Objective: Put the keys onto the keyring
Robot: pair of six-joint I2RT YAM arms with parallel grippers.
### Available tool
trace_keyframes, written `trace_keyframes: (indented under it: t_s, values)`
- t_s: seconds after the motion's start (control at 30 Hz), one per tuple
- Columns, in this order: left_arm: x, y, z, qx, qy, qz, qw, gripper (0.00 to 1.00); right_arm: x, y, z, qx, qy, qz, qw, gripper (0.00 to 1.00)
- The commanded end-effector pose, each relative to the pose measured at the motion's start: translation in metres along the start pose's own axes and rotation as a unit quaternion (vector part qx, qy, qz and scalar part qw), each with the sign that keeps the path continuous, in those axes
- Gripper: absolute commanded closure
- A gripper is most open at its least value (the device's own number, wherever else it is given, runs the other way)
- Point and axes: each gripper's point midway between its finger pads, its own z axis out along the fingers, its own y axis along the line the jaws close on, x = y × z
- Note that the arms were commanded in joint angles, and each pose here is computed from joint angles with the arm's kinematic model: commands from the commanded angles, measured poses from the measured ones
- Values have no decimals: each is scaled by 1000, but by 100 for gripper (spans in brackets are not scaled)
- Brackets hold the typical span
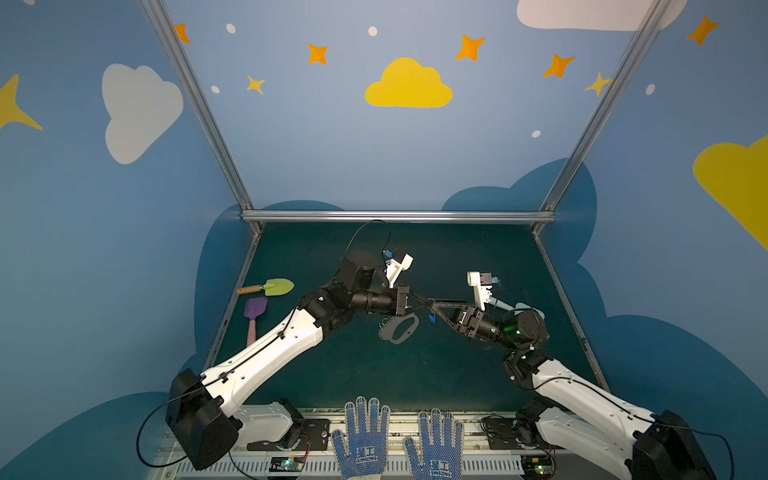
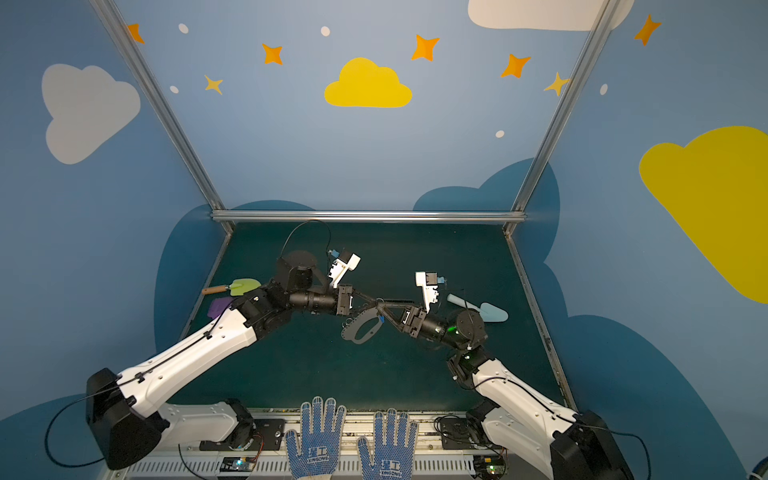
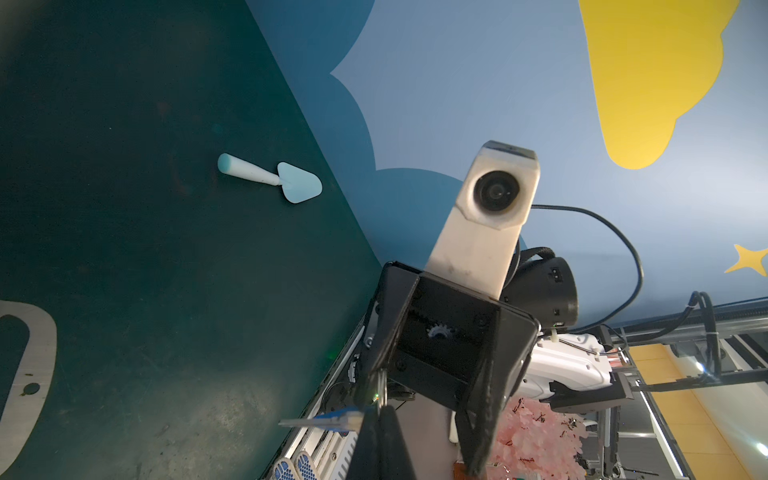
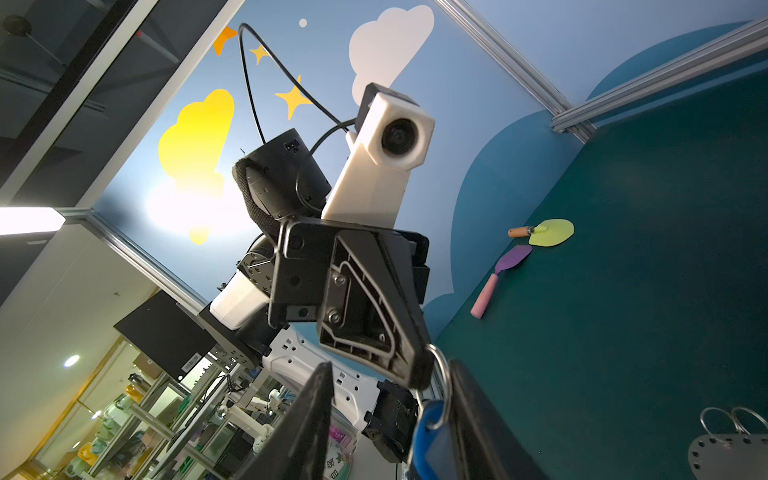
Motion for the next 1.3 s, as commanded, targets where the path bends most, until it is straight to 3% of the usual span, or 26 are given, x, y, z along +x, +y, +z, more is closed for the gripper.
trace_keyframes:
  t_s: [0.0, 1.03, 1.27]
  values:
    - [-7, -7, -2, 0, -10, 19, 1000, 96, -2, 6, 2, -10, 4, -12, 1000, 57]
    - [-10, -13, -12, 7, -23, 26, 999, 96, 5, -7, 3, 12, 23, -1, 1000, 98]
    - [-12, -15, -13, 11, -27, 29, 999, 96, 11, -13, 5, 24, 45, 0, 999, 100]
